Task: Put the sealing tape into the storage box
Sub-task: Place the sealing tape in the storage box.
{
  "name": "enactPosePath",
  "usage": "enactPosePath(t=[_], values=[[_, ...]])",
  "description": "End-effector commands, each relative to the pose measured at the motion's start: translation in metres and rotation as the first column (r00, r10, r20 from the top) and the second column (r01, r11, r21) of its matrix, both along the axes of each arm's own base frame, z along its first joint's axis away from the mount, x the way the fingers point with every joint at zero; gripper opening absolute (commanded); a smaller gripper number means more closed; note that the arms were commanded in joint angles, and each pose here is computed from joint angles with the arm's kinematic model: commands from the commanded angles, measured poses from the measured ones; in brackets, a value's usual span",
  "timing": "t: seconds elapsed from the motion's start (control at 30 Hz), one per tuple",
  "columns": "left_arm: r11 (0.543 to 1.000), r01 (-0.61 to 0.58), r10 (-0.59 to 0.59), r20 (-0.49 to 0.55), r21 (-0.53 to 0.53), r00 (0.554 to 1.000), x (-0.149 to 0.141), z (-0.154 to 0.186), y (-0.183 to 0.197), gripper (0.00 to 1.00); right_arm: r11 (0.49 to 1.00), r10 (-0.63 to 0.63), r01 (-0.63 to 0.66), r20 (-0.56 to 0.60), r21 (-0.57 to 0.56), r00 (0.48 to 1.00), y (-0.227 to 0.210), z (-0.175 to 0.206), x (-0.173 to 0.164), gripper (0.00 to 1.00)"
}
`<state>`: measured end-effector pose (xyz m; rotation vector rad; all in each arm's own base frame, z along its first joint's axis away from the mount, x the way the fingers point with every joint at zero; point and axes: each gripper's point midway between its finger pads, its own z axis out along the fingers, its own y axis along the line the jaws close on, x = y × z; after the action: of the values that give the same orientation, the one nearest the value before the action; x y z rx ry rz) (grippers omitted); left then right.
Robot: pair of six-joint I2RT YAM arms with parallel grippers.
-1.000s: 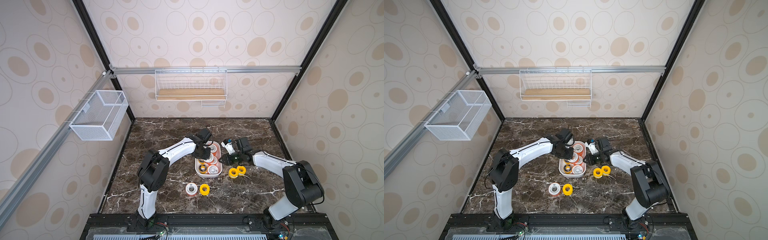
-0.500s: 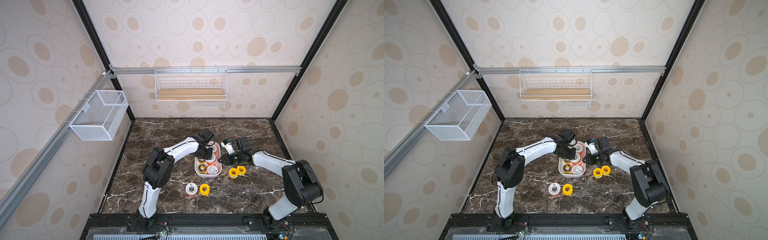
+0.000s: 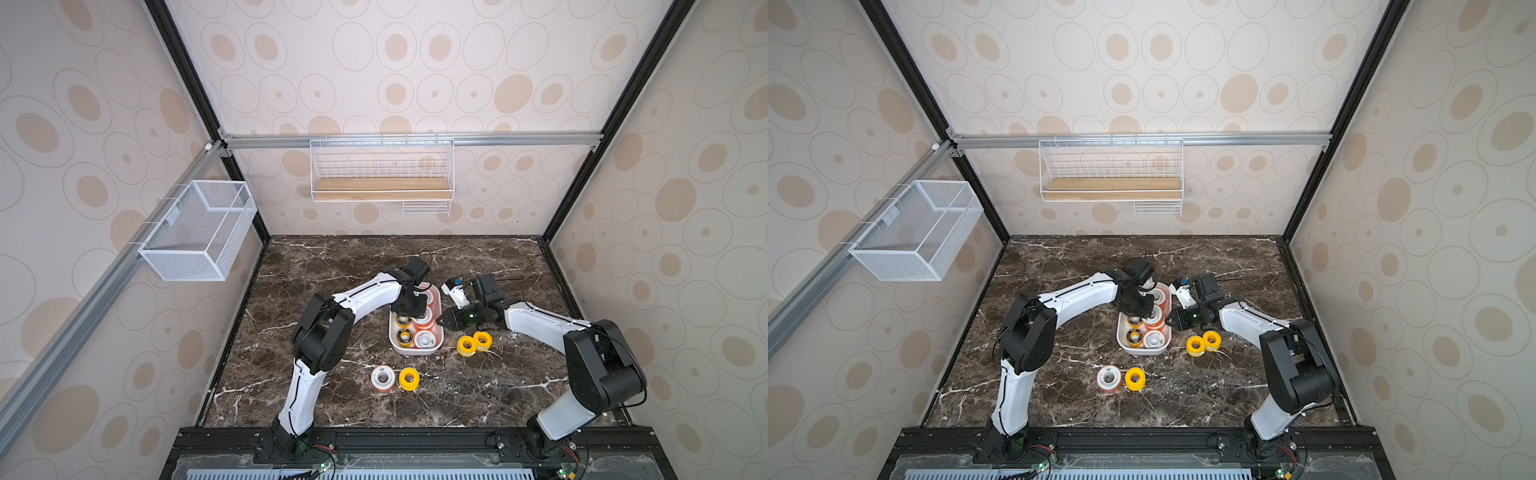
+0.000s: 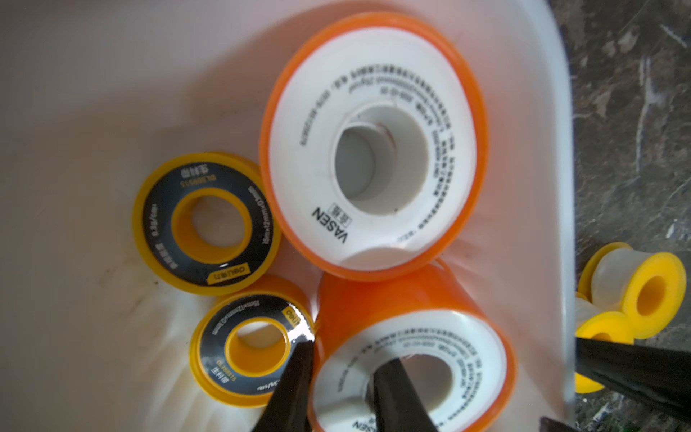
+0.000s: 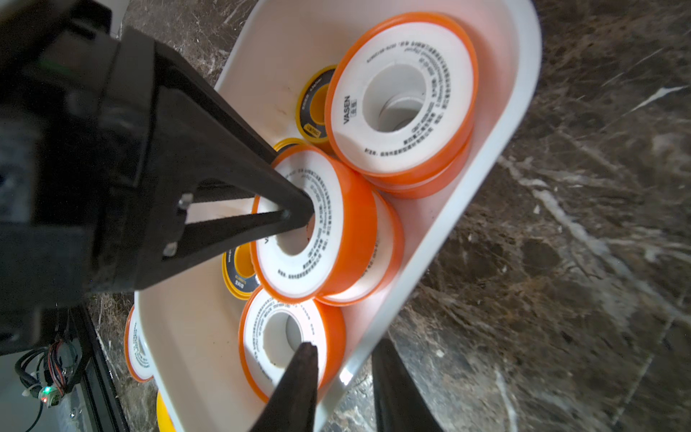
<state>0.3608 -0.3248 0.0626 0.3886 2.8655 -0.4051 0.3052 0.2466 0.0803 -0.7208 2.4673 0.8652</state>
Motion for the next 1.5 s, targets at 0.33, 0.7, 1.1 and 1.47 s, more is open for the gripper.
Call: enactPosePath(t=[0.33, 0.7, 1.1, 1.47], values=[[1.000, 0.018, -0.018, 0.003, -0.008, 1.000, 0.003, 0.002, -0.009, 0.38, 1.000, 0.012, -0.012, -0.004, 0.009, 1.000, 0.003, 0.003, 0.003, 0.30], [0.999, 0.020, -0.016, 0.079, -0.047, 0.997, -0.003, 0.044, 0.000, 0.47, 0.999, -0.022, 0.023, 0.039, -0.028, 0.999, -0.006, 0.008, 0.006, 0.35], [0.995, -0.080, 0.057, 0.301, 0.065, 0.952, -0.033, 0.120, 0.097, 0.48, 0.989, -0.072, 0.090, 0.142, -0.122, 0.987, -0.029, 0.016, 0.008, 0.38], [0.959, -0.273, 0.210, 0.458, 0.074, 0.864, -0.075, 0.156, 0.214, 0.57, 0.985, -0.037, 0.062, 0.156, -0.158, 0.987, -0.035, 0.035, -0.004, 0.42]])
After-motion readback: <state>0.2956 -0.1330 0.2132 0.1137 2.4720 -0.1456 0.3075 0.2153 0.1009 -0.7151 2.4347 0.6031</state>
